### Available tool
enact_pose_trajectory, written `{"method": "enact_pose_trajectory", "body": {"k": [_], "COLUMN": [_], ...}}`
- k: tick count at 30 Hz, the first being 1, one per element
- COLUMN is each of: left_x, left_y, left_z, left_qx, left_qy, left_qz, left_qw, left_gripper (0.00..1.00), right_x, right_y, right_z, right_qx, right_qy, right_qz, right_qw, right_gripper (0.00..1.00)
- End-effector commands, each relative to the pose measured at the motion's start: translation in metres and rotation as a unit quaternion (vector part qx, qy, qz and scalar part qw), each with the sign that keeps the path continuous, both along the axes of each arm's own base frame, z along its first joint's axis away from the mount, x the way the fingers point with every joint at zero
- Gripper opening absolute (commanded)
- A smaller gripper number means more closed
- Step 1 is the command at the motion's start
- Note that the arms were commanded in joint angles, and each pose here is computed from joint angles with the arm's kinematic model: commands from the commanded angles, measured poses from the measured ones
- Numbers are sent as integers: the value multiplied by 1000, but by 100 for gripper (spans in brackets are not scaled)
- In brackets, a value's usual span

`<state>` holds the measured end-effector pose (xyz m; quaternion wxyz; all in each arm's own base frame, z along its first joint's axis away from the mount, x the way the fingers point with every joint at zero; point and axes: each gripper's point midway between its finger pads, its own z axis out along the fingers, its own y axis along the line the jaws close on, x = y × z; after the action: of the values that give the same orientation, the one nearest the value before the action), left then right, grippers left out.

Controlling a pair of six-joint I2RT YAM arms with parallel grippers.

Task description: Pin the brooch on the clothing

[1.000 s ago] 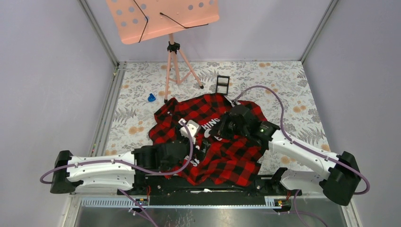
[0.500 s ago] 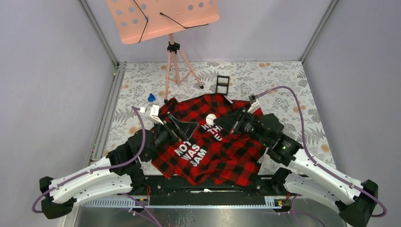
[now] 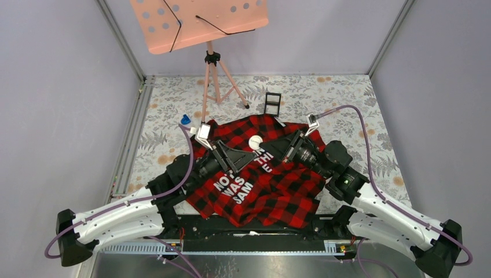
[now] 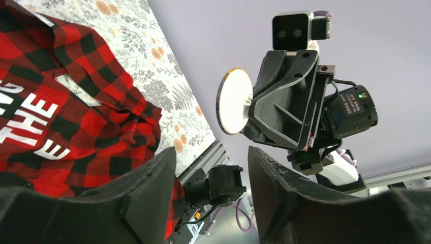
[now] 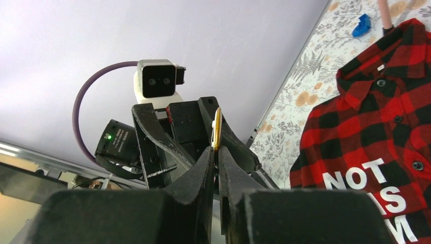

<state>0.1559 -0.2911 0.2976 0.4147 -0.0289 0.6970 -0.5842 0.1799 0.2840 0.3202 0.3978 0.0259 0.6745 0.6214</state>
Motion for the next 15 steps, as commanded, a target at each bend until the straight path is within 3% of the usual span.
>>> {"method": "enact_pose_trajectory", "body": {"k": [1, 7, 11, 15], "left_x": [-4, -2, 1, 2], "left_y": [2, 8, 11, 11], "left_z": [46, 55, 55, 55], "left_qx": [-77, -112, -113, -113], "left_qy": [-26, -27, -23, -19], "left_qz": [-10, -3, 4, 5], "left_qw": [997, 993, 993, 993], "left_gripper": [53, 50, 37, 32], "right_x": [-4, -8, -9, -10], "right_y": [3, 10, 12, 13], "right_z": [23, 26, 26, 30], "right_qx": [42, 52, 54, 60], "right_qy": [-31, -33, -35, -37], "right_qz": [16, 41, 48, 53], "right_qw": [998, 997, 997, 996], "right_gripper": [0, 0, 0, 0]}}
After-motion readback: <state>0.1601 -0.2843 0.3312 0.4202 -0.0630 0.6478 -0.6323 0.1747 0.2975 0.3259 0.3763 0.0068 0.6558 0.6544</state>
